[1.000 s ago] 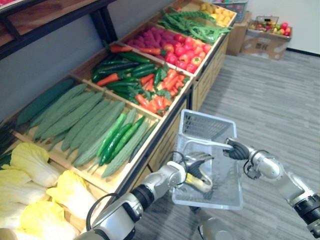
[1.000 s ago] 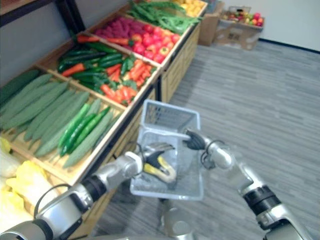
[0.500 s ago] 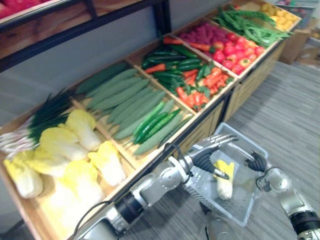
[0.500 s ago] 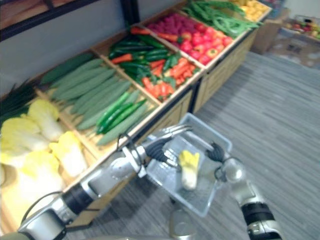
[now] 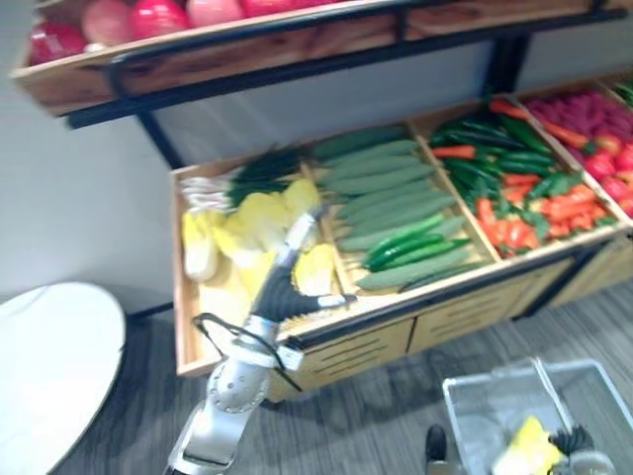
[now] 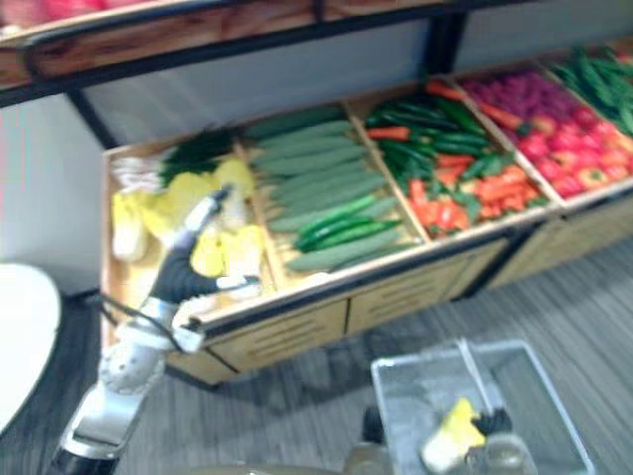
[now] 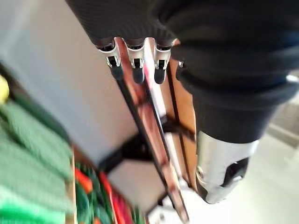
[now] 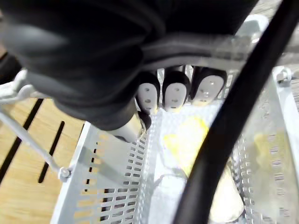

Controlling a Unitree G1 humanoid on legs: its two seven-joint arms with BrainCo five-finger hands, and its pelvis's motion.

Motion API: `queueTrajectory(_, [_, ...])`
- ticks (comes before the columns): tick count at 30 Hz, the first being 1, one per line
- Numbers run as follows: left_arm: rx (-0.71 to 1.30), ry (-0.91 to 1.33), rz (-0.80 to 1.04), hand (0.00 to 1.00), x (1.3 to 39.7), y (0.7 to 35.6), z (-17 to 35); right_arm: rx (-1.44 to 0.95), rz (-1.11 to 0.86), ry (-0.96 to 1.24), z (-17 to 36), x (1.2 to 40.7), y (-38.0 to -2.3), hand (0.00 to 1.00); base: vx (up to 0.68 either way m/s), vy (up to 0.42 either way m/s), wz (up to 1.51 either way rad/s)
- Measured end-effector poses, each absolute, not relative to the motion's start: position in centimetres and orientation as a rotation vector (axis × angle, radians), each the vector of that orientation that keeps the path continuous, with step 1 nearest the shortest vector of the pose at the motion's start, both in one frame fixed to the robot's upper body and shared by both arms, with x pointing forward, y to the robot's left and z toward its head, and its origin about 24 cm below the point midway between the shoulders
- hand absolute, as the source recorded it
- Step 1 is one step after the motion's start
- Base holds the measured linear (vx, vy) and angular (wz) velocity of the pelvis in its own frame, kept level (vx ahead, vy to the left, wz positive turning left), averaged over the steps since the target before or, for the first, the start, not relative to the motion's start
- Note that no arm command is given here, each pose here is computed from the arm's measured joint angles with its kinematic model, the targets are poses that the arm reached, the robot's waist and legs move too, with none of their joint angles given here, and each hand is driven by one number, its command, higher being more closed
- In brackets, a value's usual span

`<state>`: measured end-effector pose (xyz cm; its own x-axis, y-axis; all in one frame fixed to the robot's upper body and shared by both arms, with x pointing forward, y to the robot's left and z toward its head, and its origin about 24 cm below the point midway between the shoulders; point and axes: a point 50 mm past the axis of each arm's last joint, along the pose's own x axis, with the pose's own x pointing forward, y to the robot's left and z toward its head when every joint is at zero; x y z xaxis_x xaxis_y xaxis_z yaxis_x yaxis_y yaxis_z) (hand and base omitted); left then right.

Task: Pick vegetable in the basket

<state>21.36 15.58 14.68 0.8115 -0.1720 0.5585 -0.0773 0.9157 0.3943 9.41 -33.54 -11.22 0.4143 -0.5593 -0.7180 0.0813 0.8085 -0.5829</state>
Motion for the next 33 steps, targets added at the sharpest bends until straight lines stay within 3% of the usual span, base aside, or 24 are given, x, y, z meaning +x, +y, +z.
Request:
queueTrajectory(4, [0.400,-0.658,0.218,0.00,20.9,18.5,15.5,-0.392,-0.530,1.177,-12.7,6.3,-33.0,1.00,-0.01,-0.025,0.69])
queueTrajectory(10, [0.461,-0.508,0.646,0.00,19.1,24.1,13.5,-0.270,-0.612,1.240,-14.1,3.8,-30.9,1.00,0.01,-0.032,0.41])
queueTrajectory(15, [0.456,-0.137,0.999,0.00,17.3,29.1,6.8,-0.210,-0.658,1.261,-14.8,3.1,-29.6,1.00,0.01,-0.018,0.14])
queueTrajectory(18, [0.461,0.073,1.069,0.00,16.1,30.4,2.9,-0.205,-0.665,1.265,-15.0,2.9,-29.0,1.00,0.00,-0.004,0.04])
queueTrajectory(22, [0.301,0.511,1.225,0.00,10.9,32.6,-5.0,-0.196,-0.653,1.254,-15.2,2.8,-27.9,1.00,0.02,-0.005,-0.08])
queueTrajectory(25, [0.120,0.779,1.257,0.00,6.9,32.0,-9.6,-0.199,-0.641,1.249,-15.2,3.2,-27.7,1.00,0.02,-0.002,-0.14])
queueTrajectory(28, [0.046,1.028,1.122,0.00,3.9,30.3,-13.0,-0.208,-0.627,1.251,-15.2,3.4,-27.7,1.00,0.02,-0.004,-0.11])
queueTrajectory(33, [0.248,1.188,0.730,0.00,3.3,28.7,-14.4,-0.269,-0.553,1.222,-15.0,4.7,-27.9,1.00,0.04,0.003,-0.36])
